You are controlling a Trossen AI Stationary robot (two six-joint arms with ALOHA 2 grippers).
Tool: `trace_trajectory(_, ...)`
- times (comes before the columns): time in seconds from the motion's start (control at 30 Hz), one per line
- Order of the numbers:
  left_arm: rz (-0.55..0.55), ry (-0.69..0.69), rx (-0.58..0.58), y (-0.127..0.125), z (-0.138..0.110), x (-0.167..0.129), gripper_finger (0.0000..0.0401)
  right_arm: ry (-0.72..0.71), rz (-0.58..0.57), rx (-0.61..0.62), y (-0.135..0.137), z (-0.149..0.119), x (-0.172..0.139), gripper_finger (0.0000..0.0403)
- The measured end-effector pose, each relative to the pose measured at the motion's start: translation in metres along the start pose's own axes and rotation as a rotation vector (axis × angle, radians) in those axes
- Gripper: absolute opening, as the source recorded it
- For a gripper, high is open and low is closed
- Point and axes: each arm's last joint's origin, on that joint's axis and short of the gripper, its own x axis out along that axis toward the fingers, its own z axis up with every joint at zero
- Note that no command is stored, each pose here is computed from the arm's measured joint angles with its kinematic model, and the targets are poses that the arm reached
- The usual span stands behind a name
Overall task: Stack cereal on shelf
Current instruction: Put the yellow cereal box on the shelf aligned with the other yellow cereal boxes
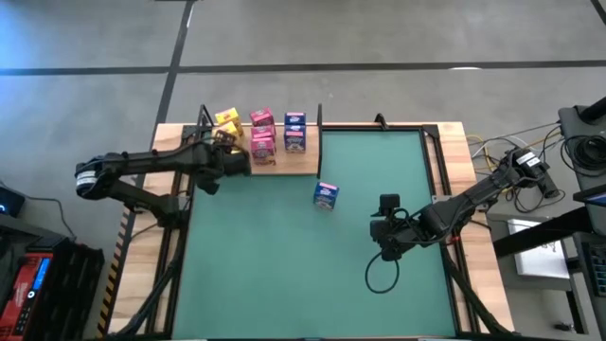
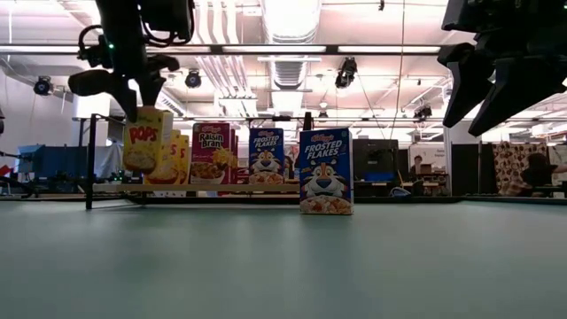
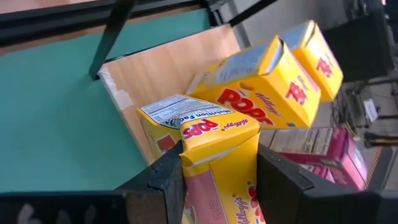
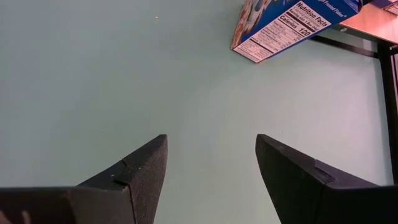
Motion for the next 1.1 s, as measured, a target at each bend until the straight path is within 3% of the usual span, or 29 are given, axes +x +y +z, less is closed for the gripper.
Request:
trace_trajectory(0.4,0.055,-0.016,-0.064,-0.004,-0.001,0.01,0.0136,0.0,0.0,0.0,0.0,0.0,0.0,0.0233)
trace_trajectory(0.63,-0.006,-0.083,-0.022,-0.008,0.0,0.014,0.0138,0.0,0.0,0.0,0.0,0.0,0.0,0.0233)
trace_trajectory(0.87,-0.045,-0.055,0.032,-0.012,-0.005,0.014,0.0148,-0.001,0.0,0.0,0.0,0.0,0.0,0.0233)
trace_trajectory(1.1,-0.025,-0.046,-0.035,-0.011,-0.004,0.015,0.014,-0.001,0.001,0.0,0.0,0.0,0.0,0.0233)
